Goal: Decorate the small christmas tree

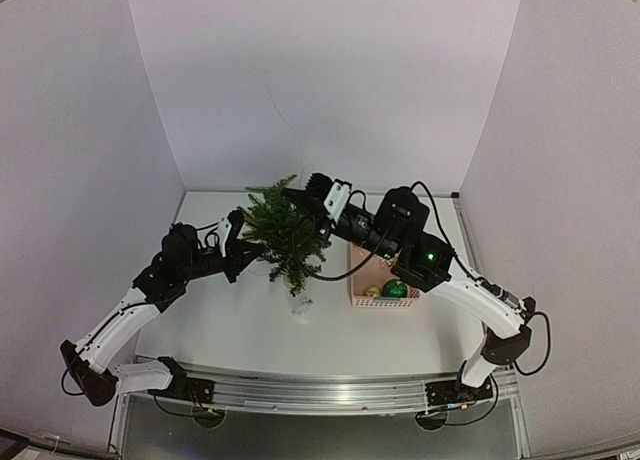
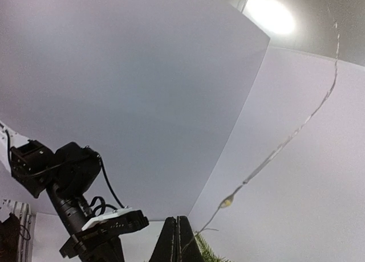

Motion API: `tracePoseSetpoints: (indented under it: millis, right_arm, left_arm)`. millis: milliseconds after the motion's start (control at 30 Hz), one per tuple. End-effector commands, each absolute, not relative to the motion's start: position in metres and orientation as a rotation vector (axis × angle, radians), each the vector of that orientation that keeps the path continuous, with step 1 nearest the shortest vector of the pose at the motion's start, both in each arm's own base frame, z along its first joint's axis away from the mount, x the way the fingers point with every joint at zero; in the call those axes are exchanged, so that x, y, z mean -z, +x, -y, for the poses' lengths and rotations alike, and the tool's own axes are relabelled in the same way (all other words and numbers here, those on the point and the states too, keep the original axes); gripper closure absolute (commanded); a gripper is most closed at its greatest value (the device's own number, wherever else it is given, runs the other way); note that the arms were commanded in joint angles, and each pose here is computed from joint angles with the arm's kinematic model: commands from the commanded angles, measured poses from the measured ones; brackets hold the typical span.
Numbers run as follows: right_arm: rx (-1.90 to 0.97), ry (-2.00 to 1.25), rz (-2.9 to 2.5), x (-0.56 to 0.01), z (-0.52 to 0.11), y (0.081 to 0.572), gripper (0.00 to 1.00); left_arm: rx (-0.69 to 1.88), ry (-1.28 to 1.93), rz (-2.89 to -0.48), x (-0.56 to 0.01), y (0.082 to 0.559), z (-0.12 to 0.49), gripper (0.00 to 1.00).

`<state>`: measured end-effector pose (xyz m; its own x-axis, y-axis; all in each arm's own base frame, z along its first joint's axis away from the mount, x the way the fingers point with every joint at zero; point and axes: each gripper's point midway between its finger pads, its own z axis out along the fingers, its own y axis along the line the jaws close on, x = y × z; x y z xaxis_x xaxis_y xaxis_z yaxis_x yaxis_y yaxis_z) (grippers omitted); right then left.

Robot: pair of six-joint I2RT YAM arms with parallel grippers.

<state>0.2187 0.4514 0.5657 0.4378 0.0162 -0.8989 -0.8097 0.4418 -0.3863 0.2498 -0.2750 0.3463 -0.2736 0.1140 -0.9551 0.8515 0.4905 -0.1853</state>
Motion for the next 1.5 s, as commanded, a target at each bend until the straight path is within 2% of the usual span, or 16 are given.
tracePoseSetpoints:
  millis: [0,200,333,433,600,667,767,967,1067,1233,1467]
  right_arm:
    - [-0.626,-0.873,-0.895,-0.598,-0.457,0.231,1.00]
    - [-0.613,-0.835,-0.838,-0.602,-0.475,0.253,1.00]
    - [-0.642,-0.866,-0.801,-0.595,-0.493,0.259,1.00]
    - [-0.672,-0.867,-0.794,-0.593,-0.499,0.266,1.00]
    - [-0.703,-0.854,-0.777,-0.592,-0.505,0.275,1.00]
    - [-0.719,-0.852,-0.768,-0.590,-0.510,0.279,1.00]
    - [-0.754,-0.850,-0.747,-0.590,-0.517,0.279,1.00]
    - [-0.808,-0.824,-0.699,-0.590,-0.529,0.280,1.00]
    - [-0.872,-0.838,-0.657,-0.592,-0.531,0.270,1.00]
    - [-0.911,-0.896,-0.680,-0.583,-0.530,0.260,1.00]
    - [-0.884,-0.925,-0.707,-0.580,-0.517,0.253,1.00]
  left_arm:
    - [0.884,0.802,-1.701,-0.350,0.248,0.266,1.00]
    - [0.829,0.840,-1.732,-0.331,0.252,0.265,1.00]
    - [0.771,0.829,-1.683,-0.342,0.258,0.261,0.91]
    - [0.774,0.835,-1.641,-0.356,0.255,0.261,0.77]
    - [0.761,0.850,-1.600,-0.370,0.246,0.255,0.41]
    - [0.749,0.853,-1.581,-0.375,0.243,0.252,0.32]
    - [0.743,0.854,-1.521,-0.397,0.238,0.249,0.24]
    - [0.894,0.896,-1.340,-0.465,0.216,0.263,0.13]
    - [0.960,0.882,-1.345,-0.482,0.222,0.272,0.10]
    - [0.841,0.761,-1.266,-0.531,0.234,0.254,0.15]
    - [0.841,0.739,-1.195,-0.567,0.206,0.234,0.04]
